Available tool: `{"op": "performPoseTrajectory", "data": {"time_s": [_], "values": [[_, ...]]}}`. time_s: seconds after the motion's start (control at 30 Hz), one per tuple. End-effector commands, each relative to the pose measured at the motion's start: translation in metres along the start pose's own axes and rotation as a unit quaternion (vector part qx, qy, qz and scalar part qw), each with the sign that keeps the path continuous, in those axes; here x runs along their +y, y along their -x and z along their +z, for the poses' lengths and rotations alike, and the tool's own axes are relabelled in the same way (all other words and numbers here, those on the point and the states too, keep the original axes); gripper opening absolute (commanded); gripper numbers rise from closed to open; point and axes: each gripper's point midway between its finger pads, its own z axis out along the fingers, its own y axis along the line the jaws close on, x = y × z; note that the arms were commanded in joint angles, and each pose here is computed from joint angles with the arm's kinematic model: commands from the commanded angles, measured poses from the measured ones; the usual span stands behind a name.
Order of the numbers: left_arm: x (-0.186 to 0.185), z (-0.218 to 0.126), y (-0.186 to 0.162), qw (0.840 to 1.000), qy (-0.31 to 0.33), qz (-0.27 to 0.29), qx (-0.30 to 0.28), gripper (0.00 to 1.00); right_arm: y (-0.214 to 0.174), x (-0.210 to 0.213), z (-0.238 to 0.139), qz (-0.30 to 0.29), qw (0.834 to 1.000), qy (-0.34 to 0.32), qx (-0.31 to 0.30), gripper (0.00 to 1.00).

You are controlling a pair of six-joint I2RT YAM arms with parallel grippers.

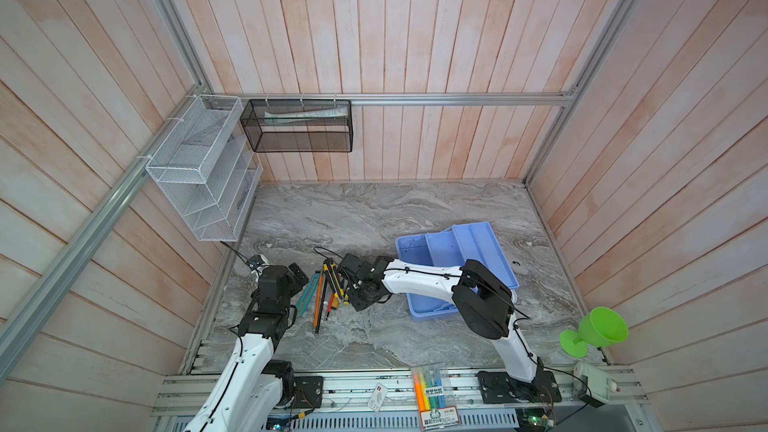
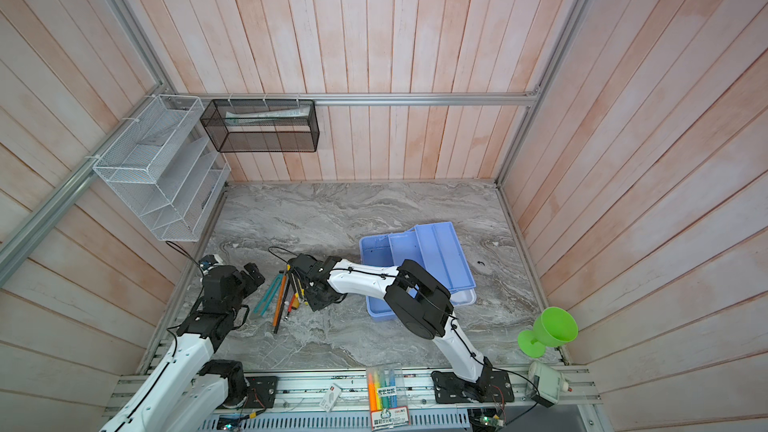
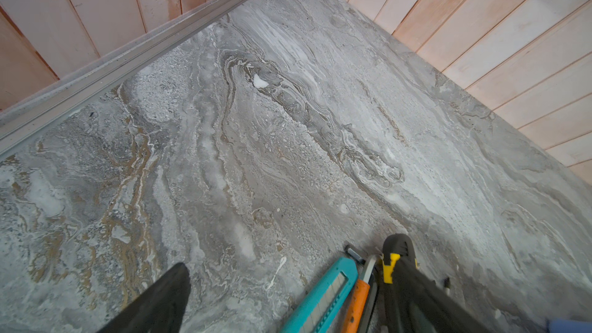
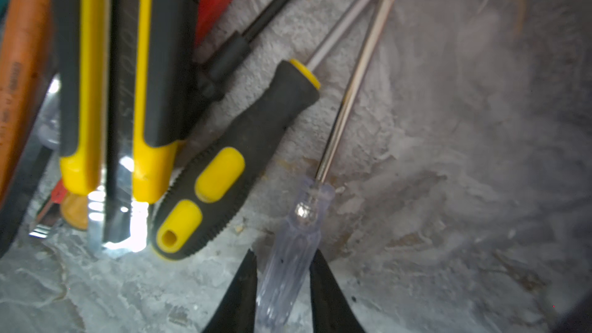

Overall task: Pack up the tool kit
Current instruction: 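Grasp the clear-handled screwdriver with the right gripper and lift it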

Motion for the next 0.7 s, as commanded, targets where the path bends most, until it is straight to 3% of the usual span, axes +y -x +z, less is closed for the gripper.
{"op": "performPoseTrajectory", "data": {"time_s": [0.0,0.3,0.67], "values": [[-0.004,0.0,0.0,1.0,-0.015,0.007,-0.003,1.0,-0.023,-0.017,-0.006,0.014,0.999,-0.028,0.024,0.28],[-0.005,0.002,-0.001,1.0,-0.016,0.009,0.003,1.0,-0.011,-0.014,-0.007,0.022,1.0,-0.017,0.009,0.15],[-0.005,0.002,-0.001,1.0,-0.017,0.009,0.003,1.0,0.014,-0.043,-0.063,0.028,0.997,-0.011,-0.068,0.02]]}}
